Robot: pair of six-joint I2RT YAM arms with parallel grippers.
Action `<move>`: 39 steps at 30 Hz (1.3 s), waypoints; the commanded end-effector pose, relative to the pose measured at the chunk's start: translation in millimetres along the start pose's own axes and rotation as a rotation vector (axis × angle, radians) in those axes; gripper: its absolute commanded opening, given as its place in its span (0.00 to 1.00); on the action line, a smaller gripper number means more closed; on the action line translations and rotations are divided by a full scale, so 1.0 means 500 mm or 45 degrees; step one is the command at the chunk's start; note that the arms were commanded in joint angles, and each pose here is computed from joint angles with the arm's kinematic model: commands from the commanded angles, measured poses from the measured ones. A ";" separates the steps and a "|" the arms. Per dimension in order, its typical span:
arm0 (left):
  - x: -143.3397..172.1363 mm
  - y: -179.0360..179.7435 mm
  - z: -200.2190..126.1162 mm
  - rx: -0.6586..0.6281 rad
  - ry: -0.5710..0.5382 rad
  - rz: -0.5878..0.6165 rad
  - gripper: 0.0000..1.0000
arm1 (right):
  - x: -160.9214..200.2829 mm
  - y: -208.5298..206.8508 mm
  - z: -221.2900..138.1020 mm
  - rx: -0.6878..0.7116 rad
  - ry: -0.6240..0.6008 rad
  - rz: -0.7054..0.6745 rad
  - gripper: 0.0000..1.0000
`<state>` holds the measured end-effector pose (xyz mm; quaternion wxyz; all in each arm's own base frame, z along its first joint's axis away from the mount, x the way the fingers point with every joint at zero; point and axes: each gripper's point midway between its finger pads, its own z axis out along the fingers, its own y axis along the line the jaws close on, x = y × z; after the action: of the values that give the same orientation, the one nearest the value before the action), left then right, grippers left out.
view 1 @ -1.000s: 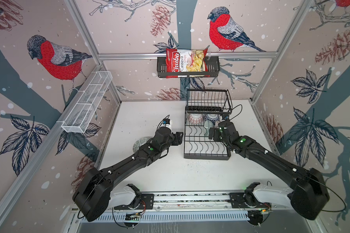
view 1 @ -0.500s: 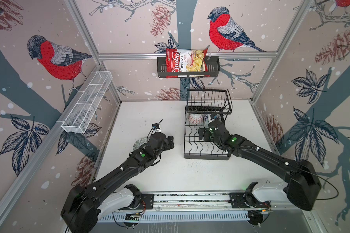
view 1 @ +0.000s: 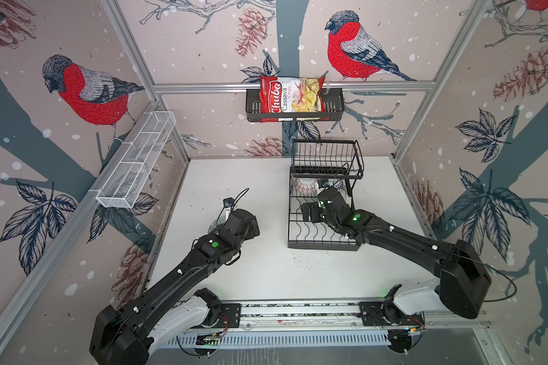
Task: Load bowls into a dish rack
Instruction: Pick up the bowl from the stack of bowls.
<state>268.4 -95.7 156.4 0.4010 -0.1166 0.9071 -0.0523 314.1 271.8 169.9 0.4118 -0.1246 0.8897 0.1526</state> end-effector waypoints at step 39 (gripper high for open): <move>0.063 0.098 0.085 -0.341 0.231 0.135 0.52 | 0.016 0.010 0.019 -0.037 0.005 -0.034 1.00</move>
<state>270.3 -60.2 96.9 0.2995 -0.1143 0.9448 0.0681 313.0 276.3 157.2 0.4068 -0.1420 0.8891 0.1547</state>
